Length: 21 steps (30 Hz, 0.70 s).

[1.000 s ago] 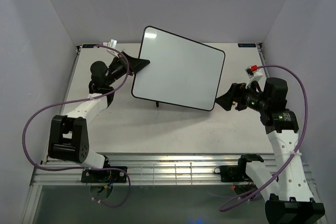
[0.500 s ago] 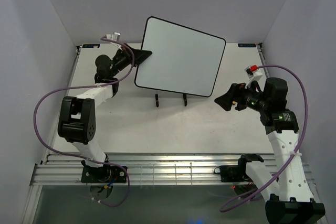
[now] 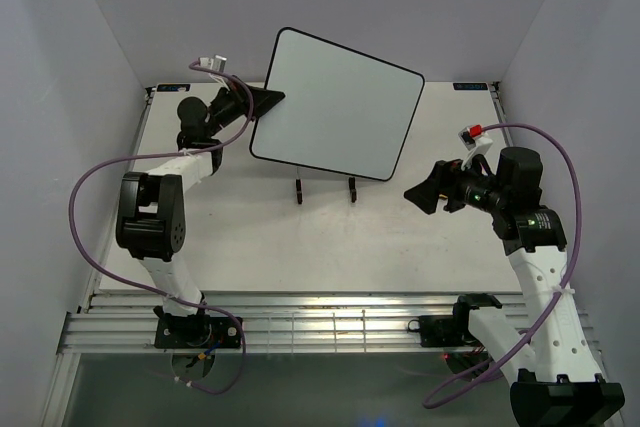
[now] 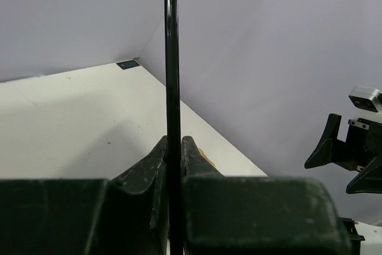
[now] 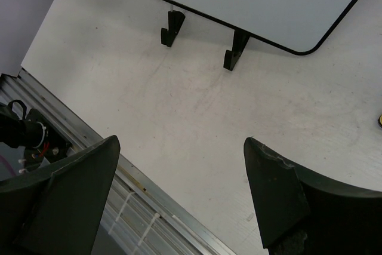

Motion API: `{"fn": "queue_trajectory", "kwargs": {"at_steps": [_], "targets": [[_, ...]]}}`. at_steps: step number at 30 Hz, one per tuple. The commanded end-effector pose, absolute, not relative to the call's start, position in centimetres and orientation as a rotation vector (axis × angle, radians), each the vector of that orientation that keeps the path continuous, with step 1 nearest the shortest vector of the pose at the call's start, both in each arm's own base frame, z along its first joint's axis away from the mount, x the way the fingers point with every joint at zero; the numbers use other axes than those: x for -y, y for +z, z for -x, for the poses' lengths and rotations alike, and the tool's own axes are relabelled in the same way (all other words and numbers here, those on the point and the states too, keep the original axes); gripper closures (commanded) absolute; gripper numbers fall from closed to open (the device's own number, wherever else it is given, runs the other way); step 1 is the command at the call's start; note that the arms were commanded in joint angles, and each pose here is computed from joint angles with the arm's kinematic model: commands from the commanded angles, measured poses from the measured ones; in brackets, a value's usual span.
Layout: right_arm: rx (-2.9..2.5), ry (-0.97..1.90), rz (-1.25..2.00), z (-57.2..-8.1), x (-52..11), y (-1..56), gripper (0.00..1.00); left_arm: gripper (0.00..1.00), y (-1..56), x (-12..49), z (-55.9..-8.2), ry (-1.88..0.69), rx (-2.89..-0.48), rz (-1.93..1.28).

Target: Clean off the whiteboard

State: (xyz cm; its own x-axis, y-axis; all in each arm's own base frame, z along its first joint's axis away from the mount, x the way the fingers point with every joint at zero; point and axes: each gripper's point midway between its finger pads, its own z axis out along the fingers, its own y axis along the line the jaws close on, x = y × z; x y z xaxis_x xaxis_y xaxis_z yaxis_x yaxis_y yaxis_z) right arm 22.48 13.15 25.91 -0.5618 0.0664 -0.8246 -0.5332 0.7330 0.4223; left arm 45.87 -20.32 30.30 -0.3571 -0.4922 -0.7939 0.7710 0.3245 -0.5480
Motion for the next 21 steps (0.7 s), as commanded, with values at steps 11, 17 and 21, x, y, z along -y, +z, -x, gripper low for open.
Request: {"fn": "queue_trajectory", "kwargs": {"at_steps": [11, 17, 21], "targets": [[-1.988, 0.843, 0.403, -22.2, -13.6, 26.3, 0.1, 1.0, 32.5, 18.7, -45.9, -1.307, -1.282, -0.42], [-1.992, 0.852, 0.406, -22.2, -13.7, 26.2, 0.1, 1.0, 31.0, 18.2, -45.6, -1.334, -1.288, -0.394], [-1.991, 0.855, 0.408, -22.2, -13.7, 26.1, 0.1, 1.0, 30.1, 18.1, -45.8, -1.348, -1.278, -0.412]]}}
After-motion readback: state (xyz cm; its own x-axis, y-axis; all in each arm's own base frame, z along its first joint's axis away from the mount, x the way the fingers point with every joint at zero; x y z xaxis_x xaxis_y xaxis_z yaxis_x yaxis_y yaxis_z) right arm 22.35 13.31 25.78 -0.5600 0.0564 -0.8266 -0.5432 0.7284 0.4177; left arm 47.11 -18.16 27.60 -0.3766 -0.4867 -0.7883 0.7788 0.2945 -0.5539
